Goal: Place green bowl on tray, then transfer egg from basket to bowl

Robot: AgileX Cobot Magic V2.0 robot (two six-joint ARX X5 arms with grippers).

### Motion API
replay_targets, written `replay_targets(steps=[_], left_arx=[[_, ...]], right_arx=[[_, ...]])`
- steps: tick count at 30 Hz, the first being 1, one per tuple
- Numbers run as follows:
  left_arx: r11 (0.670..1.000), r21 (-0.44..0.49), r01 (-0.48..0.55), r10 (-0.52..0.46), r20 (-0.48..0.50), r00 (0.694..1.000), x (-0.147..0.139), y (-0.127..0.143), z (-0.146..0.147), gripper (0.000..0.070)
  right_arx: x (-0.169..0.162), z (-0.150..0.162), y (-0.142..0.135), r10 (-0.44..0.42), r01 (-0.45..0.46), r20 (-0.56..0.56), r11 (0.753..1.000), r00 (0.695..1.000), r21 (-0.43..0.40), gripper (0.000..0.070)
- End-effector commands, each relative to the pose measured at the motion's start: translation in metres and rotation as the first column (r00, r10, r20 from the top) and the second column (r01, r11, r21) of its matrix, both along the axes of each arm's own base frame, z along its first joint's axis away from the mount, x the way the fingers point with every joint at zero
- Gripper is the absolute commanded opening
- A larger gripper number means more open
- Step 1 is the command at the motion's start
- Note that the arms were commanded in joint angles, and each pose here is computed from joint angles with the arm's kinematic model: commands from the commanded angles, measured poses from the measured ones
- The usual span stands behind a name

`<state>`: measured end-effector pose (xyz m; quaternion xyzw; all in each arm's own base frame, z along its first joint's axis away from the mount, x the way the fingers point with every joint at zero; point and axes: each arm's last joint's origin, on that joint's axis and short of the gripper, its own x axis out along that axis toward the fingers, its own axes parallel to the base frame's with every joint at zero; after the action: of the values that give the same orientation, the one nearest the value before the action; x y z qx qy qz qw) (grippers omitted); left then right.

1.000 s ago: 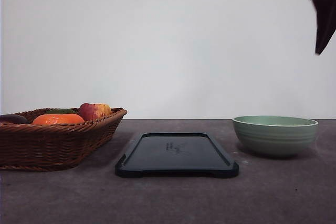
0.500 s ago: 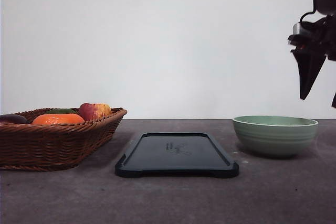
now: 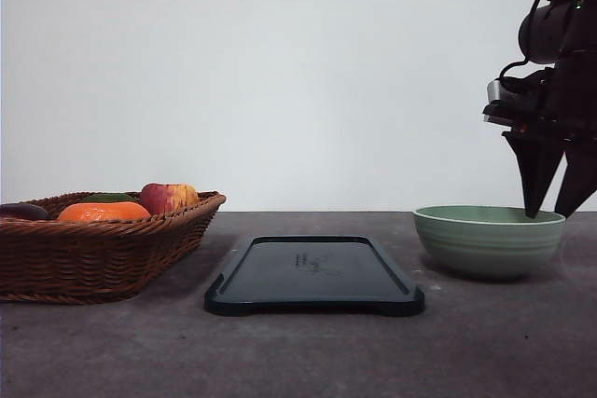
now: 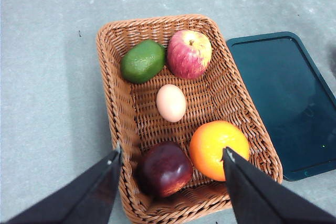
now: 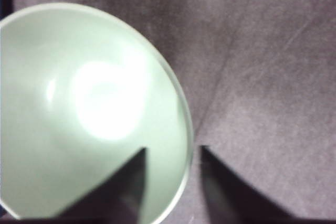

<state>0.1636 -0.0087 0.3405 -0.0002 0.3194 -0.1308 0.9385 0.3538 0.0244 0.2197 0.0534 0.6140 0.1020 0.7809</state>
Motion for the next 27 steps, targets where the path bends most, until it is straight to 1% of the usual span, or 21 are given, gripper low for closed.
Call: replay_targets(steps=[1,9,12,17,21,24,27], left_arx=[[1.000,0.002,0.010,-0.010,0.031,0.999,0.001,0.000,0.008,0.0385],[1.000,0.002,0.010,-0.010,0.031,0.999,0.001,0.000,0.008,0.0385],[1.000,0.002,0.010,-0.010,0.031,0.999,0.001,0.000,0.008,0.0385],[1.000,0.002,0.010,-0.010,0.031,0.999,0.001,0.000,0.008,0.0385],[1.000,0.002,0.010,-0.010,0.032,0.999,0.001,0.000,0.008,0.0385],[1.000,0.002,0.010,-0.010,0.033,0.999,0.001,0.000,0.008,0.0385],[1.000,0.002,0.010,-0.010,0.032,0.999,0.001,0.000,0.008,0.0385]], right_arx=[[0.007,-0.002,0.001,0.008,-0.008,0.005,1.000,1.000,-0.004,0.0003],[0.006,0.000,0.000,0.007,-0.007,-0.004,1.000,1.000,-0.008,0.0000],[0.006,0.008,0.000,0.008,-0.008,-0.016,1.000,1.000,-0.008,0.0000],[0.006,0.031,0.007,0.031,-0.031,-0.031,0.999,0.999,-0.006,0.0000],[0.007,0.052,0.022,0.073,-0.073,-0.010,0.997,0.997,-0.006,0.0000],[0.007,0.064,0.041,0.124,-0.124,0.034,0.992,0.992,-0.004,0.0000],[0.008,0.067,0.067,0.177,-0.178,0.069,0.984,0.982,0.002,0.0000]])
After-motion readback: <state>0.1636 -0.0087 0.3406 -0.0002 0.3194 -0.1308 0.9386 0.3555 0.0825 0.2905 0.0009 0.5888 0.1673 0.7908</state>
